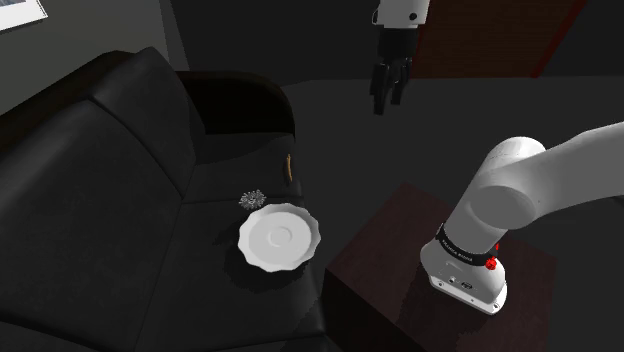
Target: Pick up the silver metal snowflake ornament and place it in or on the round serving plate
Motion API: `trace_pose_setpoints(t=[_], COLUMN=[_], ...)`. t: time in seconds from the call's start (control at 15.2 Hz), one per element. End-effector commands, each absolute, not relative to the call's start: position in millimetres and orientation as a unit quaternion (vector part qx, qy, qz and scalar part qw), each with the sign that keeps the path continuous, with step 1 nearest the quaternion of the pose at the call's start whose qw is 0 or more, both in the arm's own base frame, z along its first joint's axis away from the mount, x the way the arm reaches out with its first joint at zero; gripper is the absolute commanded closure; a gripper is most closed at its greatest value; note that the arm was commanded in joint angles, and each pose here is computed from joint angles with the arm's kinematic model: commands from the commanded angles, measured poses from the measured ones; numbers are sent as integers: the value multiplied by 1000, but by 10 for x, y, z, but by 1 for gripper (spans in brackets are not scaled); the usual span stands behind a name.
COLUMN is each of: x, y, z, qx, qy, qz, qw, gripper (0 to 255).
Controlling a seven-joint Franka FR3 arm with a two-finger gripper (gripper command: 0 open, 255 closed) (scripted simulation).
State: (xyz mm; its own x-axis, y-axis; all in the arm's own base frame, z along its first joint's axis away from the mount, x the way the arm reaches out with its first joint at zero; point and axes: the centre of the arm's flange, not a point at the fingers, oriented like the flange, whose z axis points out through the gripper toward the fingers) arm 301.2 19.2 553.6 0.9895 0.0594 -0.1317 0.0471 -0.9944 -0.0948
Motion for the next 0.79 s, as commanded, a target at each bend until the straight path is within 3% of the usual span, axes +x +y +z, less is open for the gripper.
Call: trace_pose_setpoints(t=[0.0,0.73], x=[3012,4199], y=[192,451], z=[5536,4620], qx=[-996,-985], qy=[-27,-145], qz=[67,89], qw=[46,9], gripper=[0,0])
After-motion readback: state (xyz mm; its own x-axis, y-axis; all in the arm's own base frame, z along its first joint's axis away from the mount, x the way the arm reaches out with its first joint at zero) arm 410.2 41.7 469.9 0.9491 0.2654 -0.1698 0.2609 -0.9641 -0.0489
